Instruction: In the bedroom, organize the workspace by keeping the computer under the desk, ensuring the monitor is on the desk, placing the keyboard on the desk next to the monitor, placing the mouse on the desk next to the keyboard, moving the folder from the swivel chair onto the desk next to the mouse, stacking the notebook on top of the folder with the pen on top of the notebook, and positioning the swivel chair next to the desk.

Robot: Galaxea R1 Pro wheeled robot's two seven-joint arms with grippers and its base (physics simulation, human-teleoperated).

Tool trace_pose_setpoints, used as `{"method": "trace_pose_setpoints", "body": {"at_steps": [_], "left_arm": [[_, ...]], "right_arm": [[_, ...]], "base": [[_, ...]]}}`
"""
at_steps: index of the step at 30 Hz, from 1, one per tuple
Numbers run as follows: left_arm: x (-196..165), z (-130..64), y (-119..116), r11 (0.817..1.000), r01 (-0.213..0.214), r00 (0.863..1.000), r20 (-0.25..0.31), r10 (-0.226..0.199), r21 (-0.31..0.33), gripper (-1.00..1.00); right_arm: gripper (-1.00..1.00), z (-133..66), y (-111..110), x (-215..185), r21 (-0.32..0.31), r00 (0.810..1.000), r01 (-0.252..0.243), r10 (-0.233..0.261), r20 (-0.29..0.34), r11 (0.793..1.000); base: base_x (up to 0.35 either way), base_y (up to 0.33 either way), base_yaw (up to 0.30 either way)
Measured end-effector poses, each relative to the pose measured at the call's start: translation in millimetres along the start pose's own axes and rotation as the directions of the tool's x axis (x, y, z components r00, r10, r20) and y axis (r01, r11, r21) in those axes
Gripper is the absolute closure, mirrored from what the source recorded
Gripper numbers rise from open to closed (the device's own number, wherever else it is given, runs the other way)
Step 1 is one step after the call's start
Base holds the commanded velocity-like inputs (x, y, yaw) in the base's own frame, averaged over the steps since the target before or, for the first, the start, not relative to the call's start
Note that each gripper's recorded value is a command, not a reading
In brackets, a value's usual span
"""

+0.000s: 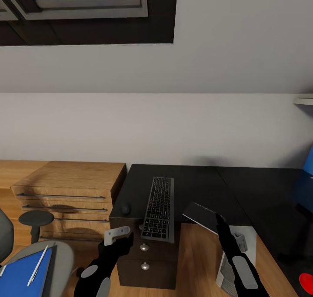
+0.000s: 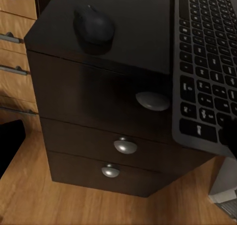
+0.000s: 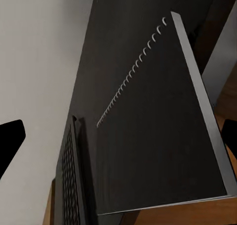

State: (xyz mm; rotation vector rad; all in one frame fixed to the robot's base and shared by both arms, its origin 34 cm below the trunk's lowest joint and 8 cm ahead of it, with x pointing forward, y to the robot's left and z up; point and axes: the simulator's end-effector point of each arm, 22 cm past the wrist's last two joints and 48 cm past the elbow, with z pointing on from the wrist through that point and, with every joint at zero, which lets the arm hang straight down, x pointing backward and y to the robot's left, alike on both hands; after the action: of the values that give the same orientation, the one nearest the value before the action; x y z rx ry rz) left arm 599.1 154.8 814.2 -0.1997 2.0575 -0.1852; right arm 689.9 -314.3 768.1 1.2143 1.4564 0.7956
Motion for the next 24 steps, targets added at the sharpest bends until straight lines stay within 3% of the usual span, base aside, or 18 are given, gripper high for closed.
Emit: {"method": "trace_pose_setpoints", "body": {"at_steps": [24], "left_arm": [[0.6, 0.6, 0.9, 1.0, 0.002, 1.0, -0.002, -0.002, -0.001, -1.0]], "right_arm": [[-1.0, 0.4, -1.3, 0.4, 0.003, 1.0, 0.005, -0.005, -0.003, 1.0]], "base": [[-0.287, 0.0, 0.0]]}}
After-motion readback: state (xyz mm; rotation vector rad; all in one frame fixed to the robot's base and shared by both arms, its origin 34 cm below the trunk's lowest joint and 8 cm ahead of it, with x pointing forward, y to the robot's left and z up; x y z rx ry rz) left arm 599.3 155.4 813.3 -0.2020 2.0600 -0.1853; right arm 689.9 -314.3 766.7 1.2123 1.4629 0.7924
